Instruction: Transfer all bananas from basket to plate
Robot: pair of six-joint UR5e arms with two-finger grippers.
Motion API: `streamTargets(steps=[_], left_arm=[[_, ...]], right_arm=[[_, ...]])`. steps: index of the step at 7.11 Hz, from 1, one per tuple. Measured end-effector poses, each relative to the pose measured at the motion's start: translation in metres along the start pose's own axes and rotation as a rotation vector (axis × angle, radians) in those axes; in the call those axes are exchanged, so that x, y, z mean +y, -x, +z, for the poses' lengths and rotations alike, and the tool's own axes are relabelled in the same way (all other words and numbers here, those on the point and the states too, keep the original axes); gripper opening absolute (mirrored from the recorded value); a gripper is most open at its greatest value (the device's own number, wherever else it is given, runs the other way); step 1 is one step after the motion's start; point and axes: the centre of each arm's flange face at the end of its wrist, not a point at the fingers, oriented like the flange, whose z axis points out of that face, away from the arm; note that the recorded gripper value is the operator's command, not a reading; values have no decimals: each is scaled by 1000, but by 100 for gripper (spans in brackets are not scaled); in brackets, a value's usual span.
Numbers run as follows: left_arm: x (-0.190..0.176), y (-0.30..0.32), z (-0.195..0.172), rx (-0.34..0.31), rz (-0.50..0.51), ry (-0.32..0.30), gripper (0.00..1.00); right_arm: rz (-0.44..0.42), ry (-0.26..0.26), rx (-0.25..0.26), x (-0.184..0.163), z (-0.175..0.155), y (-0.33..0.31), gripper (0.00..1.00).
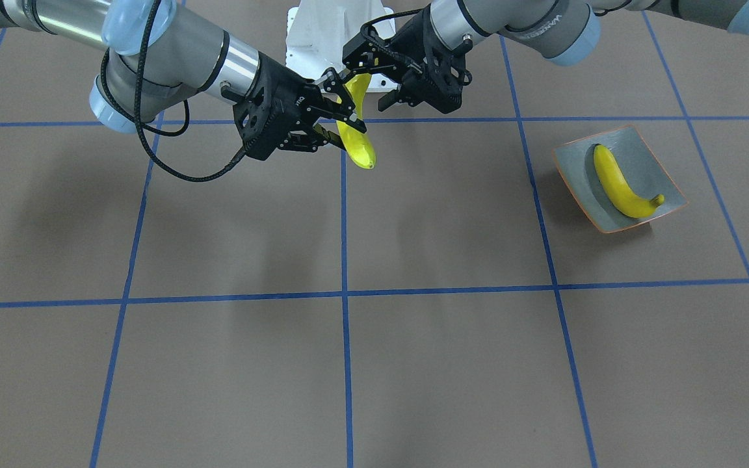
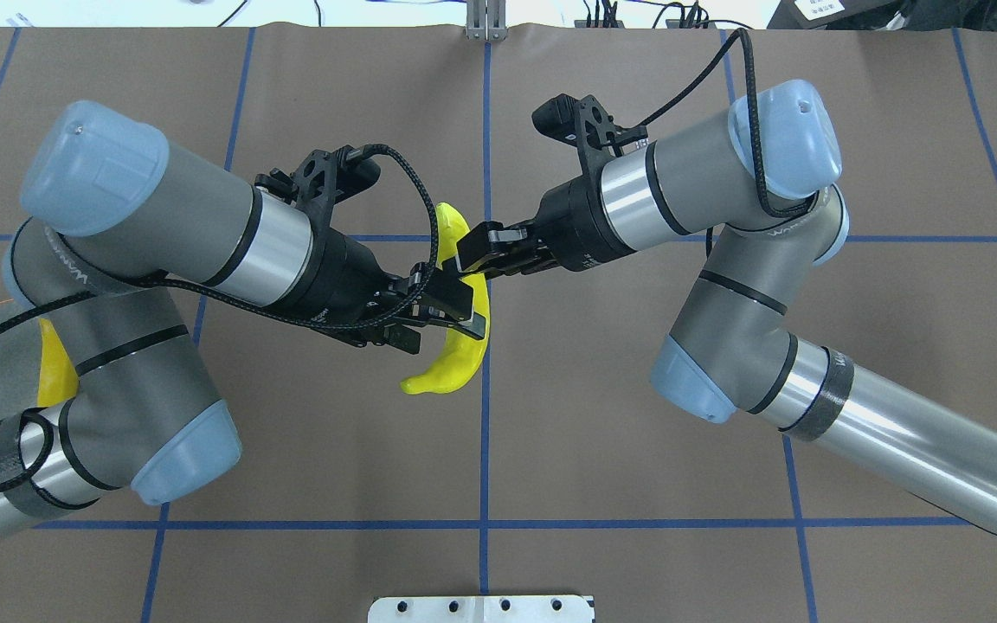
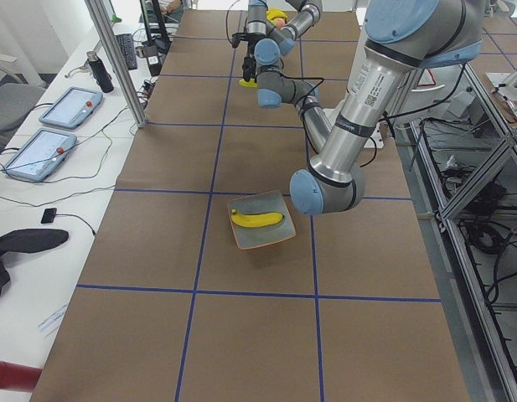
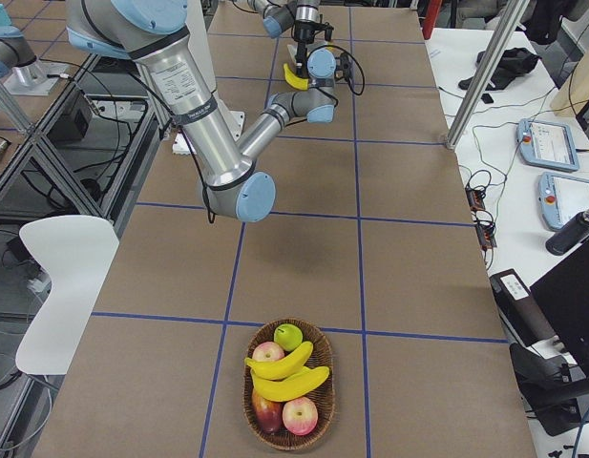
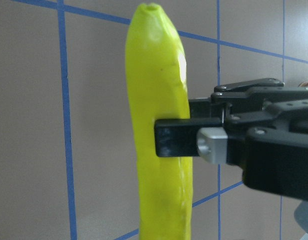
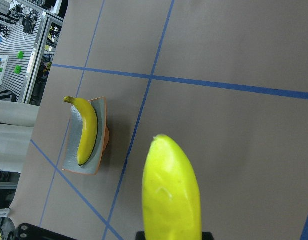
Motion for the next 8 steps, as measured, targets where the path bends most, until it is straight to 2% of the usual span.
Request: streamTargets(steps=[3,4,5,7,8], left_arm=[[5,-2,7,0,2,-3,82],[6,-3,9,1,2,-4,57],[7,-4,10,2,1,-5,1],[7,-4,10,2,1,-5,0],[7,-4,11,1,0,-5,0]], right_arm=[[5,-7,-36,3,-3,3,0],[7,-9,-43,4,-4,4,0],[8,-9,-47,4,-4,4,0],[8,-9,-48,4,-4,4,0],[8,-9,-48,4,-4,4,99]])
